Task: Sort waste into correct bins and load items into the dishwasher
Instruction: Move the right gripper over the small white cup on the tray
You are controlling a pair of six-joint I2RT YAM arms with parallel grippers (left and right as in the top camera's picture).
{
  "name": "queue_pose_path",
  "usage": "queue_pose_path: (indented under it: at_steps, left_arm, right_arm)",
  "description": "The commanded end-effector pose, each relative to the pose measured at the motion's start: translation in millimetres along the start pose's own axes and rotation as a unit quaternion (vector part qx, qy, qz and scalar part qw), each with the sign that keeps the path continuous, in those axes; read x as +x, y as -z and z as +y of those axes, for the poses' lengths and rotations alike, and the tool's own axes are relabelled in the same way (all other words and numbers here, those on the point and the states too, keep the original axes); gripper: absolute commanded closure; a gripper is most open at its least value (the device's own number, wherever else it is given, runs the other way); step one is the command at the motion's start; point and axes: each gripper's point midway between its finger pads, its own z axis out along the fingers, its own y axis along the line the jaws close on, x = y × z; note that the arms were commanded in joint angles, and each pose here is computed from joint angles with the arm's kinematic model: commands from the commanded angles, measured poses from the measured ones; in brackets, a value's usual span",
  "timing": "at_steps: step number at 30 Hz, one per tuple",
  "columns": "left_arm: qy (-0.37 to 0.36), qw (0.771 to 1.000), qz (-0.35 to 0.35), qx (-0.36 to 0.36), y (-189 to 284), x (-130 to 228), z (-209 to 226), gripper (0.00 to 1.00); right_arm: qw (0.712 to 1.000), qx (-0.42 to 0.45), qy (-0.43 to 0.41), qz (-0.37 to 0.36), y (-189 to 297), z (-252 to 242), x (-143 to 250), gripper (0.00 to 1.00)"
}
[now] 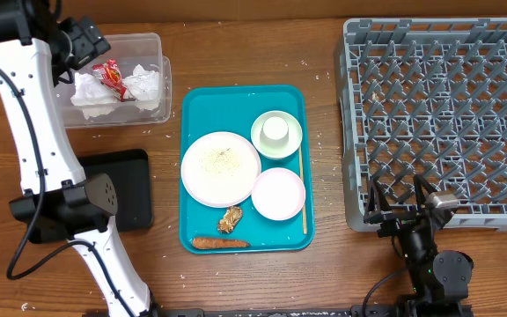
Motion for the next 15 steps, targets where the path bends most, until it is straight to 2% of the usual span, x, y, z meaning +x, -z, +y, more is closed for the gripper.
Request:
queue_pose_path:
  at_steps: [1,4,7,9,12,15]
  left_arm:
    - [0.034,0.999,0.003,0.029,5.0,-2.8,-2.5,0.00]
    - [0.038,0.999,0.002,0.027,4.9,-4.1,0.2,0.00]
    - [0.038,0.999,0.002,0.027,4.9,-4.1,0.2,0.00]
    - [0.037,0.999,0.002,0.028,4.9,-3.8,-0.4,0.00]
    - [0.037,0.999,0.002,0.028,4.9,-3.9,-0.3,0.00]
    - [0.037,0.999,0.002,0.028,4.9,-3.9,-0.3,0.00]
  right_arm:
    - [1.000,0.018,0.003,-0.025,0.2,-6.3,-8.8,0.00]
    - [0.995,-0.029,-0.011,-0.092,4.4,12.5,-42.9,0.00]
    - [0.977,-0.149,-0.065,-0.141,19.5,53.7,-74.4,0.00]
    - [0.963,-0.214,-0.077,-0.144,30.0,75.2,-81.8,0.00]
    - [0.951,-0.234,-0.059,-0.193,42.9,83.2,-103.3,0.00]
    - [0.908,-0.266,-0.024,-0.322,85.3,97.2,-153.9,0.00]
